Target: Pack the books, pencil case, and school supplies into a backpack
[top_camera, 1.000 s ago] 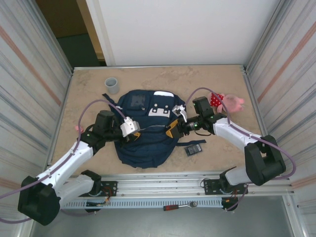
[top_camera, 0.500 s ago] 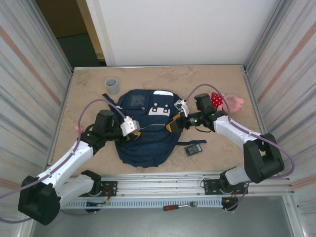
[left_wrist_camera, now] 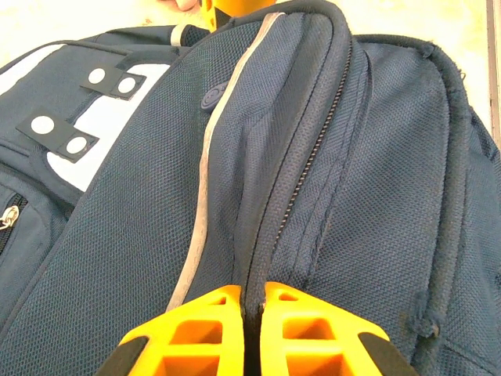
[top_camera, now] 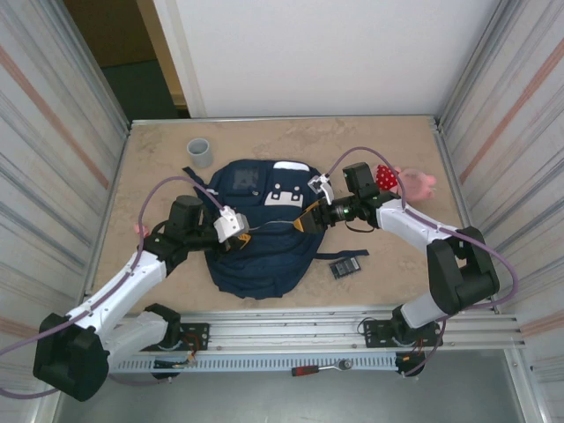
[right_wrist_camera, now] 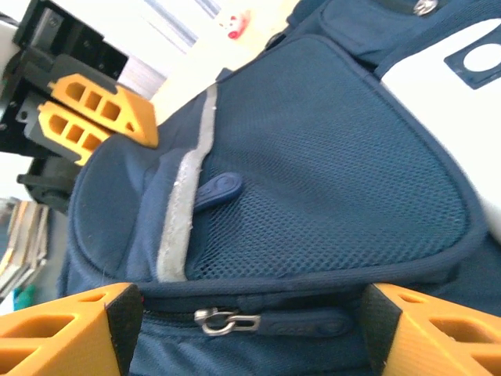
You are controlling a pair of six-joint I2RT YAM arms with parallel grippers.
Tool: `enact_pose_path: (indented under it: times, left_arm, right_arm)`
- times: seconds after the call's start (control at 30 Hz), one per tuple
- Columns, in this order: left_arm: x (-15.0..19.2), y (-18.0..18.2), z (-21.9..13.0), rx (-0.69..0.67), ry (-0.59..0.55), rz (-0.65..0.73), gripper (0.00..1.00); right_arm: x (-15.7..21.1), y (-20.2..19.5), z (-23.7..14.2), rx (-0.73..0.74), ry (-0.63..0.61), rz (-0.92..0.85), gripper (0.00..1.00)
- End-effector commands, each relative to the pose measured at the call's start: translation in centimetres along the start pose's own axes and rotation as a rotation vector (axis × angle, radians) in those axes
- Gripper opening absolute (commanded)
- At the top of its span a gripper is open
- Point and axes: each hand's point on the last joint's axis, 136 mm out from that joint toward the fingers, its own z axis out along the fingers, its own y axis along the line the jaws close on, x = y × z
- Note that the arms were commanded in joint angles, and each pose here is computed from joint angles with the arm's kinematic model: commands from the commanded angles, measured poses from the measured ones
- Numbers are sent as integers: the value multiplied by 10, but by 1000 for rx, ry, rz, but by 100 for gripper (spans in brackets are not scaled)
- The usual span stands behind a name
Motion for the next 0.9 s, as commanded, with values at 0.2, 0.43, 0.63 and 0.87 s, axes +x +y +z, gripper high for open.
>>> enact_pose_path:
  times: [0.2,0.43,0.63,0.87]
  left_arm:
    - [-26,11,-5,-37,-99,38,0]
    - [-26,11,-6,-39,-103,38,0]
    - [-28,11,-7,-40,-108,40,0]
    - [-27,11,-6,-36,-107,36,0]
  right_arm:
    - [10,40,-4,-171,64,22,59]
    - [1,57,-9,-228,39,-7,51]
    - [-1,62,-7,-254,41,-15,48]
    - [-3,53,1,-173,50,-52,65]
